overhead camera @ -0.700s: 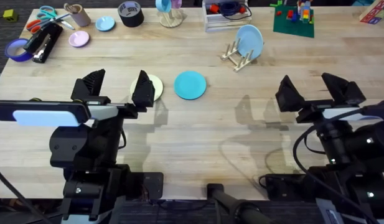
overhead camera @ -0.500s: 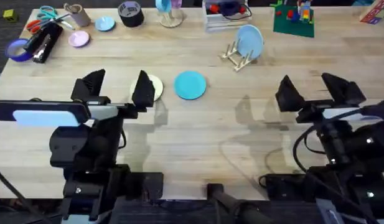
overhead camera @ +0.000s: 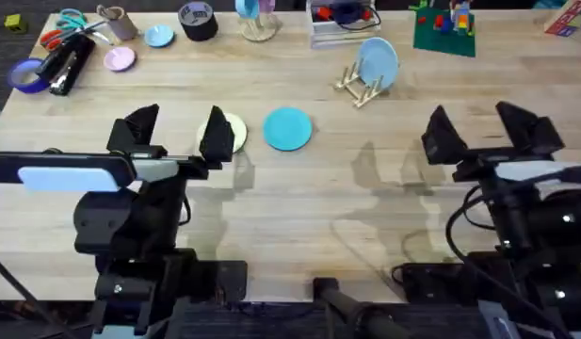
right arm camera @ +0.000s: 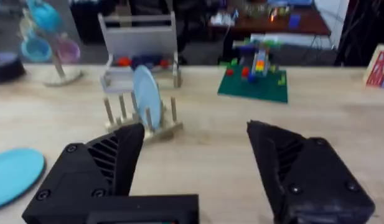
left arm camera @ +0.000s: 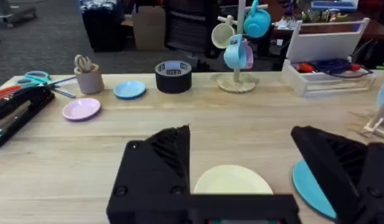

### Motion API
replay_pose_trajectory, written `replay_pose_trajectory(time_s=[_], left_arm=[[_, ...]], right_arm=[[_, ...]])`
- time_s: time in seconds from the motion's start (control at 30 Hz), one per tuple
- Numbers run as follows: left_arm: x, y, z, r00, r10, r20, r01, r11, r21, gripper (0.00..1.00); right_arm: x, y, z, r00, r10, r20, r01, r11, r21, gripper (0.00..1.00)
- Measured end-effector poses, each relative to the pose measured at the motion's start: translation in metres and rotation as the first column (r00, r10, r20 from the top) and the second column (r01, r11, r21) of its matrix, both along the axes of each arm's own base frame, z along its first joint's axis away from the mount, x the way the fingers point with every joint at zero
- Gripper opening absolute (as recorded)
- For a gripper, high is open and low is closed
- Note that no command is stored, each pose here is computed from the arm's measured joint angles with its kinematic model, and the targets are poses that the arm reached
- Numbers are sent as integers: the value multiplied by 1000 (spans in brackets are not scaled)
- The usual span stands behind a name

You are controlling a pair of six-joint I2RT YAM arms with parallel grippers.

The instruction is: Pick up the plates from the table one by one and place each into a slot on the dish rack.

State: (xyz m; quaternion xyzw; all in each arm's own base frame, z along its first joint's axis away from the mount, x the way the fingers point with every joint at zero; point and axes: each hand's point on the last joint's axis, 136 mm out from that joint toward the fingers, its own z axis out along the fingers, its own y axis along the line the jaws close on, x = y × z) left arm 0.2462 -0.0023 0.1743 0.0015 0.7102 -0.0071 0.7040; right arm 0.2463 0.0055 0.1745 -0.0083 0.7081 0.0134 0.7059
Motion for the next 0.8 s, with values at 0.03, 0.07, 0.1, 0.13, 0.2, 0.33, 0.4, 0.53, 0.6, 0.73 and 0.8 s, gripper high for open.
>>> replay_pose_trajectory(time_s=[0.03,0.07,0.1,0.13,0.2,0.33,0.4,0.53,0.6,0.73,0.8], left_arm=[[0,0,2,1000,0,4,0,1000,0,993],[-1,0,6,1000,0,11,0,1000,0,993],[-1,0,10,1000,0,19,0,1000,0,993],[-3,0,17,999,0,32,0,1000,0,993],[-5,0,32,998,0,58,0,1000,0,993],[-13,1,53,998,8,59,-8,1000,-1,993],[-17,3,59,999,15,29,-15,1000,-1,993],[-21,5,69,998,31,-54,-31,1000,2,992],[-23,6,73,994,35,-108,-34,999,3,993],[-24,7,78,970,39,-241,-38,999,10,992],[-23,7,80,952,41,-302,-39,999,13,993]], right_arm=[[0,0,4,1000,0,15,0,1000,0,995],[0,0,5,1000,0,20,0,1000,0,993],[0,0,7,1000,0,23,0,1000,0,993],[-1,0,8,1000,0,23,0,1000,0,993],[-2,0,14,1000,0,27,0,1000,0,994],[-9,0,42,998,0,58,0,1000,1,994],[-14,0,60,998,0,69,0,1000,0,994],[-20,0,80,1000,0,25,0,1000,0,994],[-21,0,83,1000,0,-22,0,1000,0,994],[-19,0,86,991,1,-137,-1,1000,0,995],[-17,0,88,981,3,-194,-3,1000,0,995]])
